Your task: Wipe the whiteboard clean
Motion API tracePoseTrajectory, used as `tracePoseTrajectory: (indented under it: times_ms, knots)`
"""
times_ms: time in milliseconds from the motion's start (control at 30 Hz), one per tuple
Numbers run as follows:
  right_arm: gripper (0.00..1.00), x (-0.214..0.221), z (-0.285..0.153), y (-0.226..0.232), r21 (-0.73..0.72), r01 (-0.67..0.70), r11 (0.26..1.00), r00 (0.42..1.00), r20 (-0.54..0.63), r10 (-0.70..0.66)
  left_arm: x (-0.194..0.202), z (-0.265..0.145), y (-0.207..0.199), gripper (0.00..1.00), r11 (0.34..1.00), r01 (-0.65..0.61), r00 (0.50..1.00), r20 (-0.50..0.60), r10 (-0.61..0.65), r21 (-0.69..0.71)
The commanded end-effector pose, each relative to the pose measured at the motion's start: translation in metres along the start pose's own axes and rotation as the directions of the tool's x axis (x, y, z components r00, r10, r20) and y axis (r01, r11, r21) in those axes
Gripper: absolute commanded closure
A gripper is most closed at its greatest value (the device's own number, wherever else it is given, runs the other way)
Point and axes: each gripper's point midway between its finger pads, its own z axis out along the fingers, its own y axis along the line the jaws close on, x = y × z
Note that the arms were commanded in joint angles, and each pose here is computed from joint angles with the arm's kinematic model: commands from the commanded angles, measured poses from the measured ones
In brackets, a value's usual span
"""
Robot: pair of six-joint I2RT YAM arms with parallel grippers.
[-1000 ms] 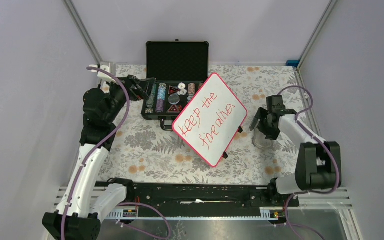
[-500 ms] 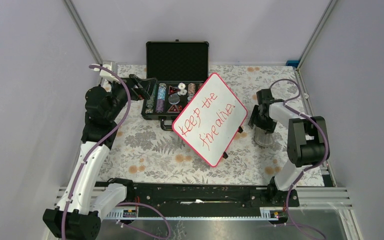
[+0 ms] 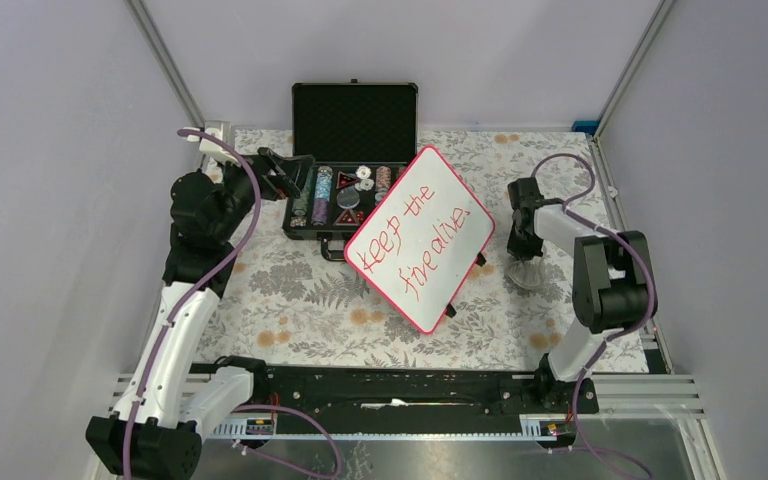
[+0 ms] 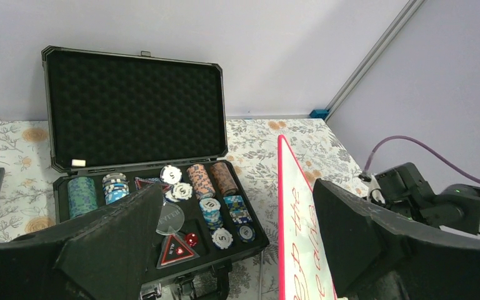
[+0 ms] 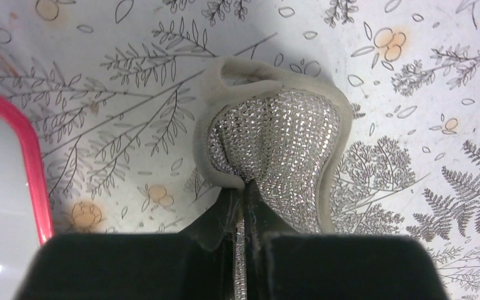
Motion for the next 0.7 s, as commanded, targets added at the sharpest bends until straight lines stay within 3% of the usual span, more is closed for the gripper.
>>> tracePoseTrajectory:
  times_ms: [0,133,267,467,667]
  knots:
    - [1.0,-0.011,-0.029,0.011,-0.12,-0.017,0.993,0.992,0.119,0.032,-0.017,0.004,-0.015,0.01,0.998,-0.011,0.999,0.047,0.008,0.066]
    - [1.0,-0.005,-0.064,0.027,-0.323,-0.012,0.946,0.976,0.203,0.081,-0.005,0.014,-0.013,0.01,0.996,0.018,1.0,-0.001,-0.018,0.086]
    - [1.0,0.004,-0.093,0.033,-0.459,0.014,0.888,0.952,0.278,0.129,0.027,0.037,-0.014,0.01,0.984,0.112,0.983,-0.162,-0.088,0.142]
    - [1.0,0.012,-0.117,0.043,-0.547,0.058,0.835,0.958,0.267,0.108,0.097,0.066,-0.027,0.07,0.902,0.36,0.858,-0.464,-0.22,0.238]
    - [1.0,0.019,-0.127,0.071,-0.671,0.038,0.74,0.978,0.176,0.109,0.127,0.077,-0.042,0.09,0.846,0.456,0.802,-0.539,-0.257,0.276]
